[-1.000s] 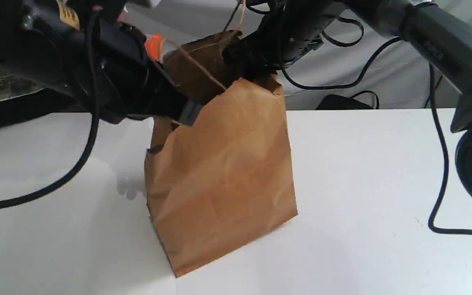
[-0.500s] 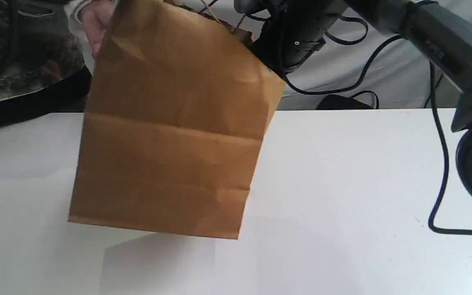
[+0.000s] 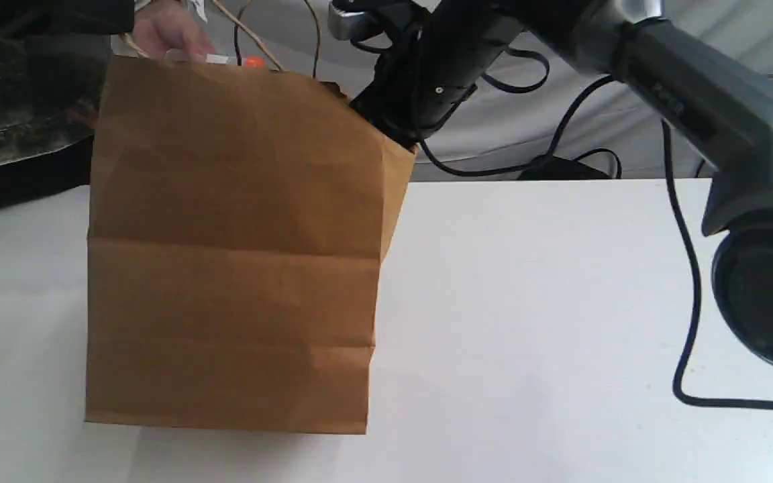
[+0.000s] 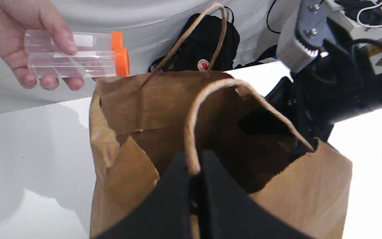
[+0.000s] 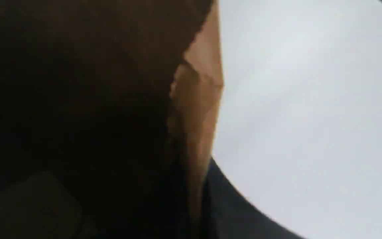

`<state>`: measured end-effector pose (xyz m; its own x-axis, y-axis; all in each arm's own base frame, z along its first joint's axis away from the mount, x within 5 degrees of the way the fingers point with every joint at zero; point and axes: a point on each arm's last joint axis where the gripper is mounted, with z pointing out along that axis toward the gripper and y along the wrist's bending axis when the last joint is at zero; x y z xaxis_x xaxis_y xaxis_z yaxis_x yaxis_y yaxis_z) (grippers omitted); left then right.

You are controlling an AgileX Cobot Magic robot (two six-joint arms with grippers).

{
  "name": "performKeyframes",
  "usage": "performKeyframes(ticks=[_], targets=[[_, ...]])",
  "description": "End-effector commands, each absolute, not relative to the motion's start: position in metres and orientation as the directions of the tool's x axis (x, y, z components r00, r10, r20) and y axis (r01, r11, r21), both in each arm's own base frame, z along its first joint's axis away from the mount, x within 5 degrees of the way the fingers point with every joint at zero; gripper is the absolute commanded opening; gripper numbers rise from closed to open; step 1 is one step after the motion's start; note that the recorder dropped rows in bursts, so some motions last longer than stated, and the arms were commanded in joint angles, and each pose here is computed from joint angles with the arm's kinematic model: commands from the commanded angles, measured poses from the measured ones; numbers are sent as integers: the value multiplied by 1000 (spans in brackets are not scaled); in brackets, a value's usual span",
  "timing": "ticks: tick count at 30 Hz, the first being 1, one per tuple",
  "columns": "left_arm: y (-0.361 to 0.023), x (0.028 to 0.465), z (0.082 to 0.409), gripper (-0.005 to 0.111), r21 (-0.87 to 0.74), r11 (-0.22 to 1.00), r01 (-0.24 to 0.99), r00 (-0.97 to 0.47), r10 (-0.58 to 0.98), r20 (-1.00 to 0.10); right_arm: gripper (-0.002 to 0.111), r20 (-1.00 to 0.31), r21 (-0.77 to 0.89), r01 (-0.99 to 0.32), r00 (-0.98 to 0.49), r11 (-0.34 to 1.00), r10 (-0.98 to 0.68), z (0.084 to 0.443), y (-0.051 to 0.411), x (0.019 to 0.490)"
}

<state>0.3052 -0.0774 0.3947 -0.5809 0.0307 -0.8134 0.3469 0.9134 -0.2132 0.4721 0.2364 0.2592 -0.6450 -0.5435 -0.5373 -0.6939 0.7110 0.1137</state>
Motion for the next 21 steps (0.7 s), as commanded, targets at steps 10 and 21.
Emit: performKeyframes(ticks=[10, 21], targets=[[-16, 311, 394, 0, -209, 960, 186, -614, -53, -788, 0, -536, 108, -721, -622, 684, -570, 249, 250, 470], [-32, 309, 403, 0, -303, 880, 366, -561, -51, -826, 0, -579, 76, -719, -596, 691, -557, 252, 261, 470]])
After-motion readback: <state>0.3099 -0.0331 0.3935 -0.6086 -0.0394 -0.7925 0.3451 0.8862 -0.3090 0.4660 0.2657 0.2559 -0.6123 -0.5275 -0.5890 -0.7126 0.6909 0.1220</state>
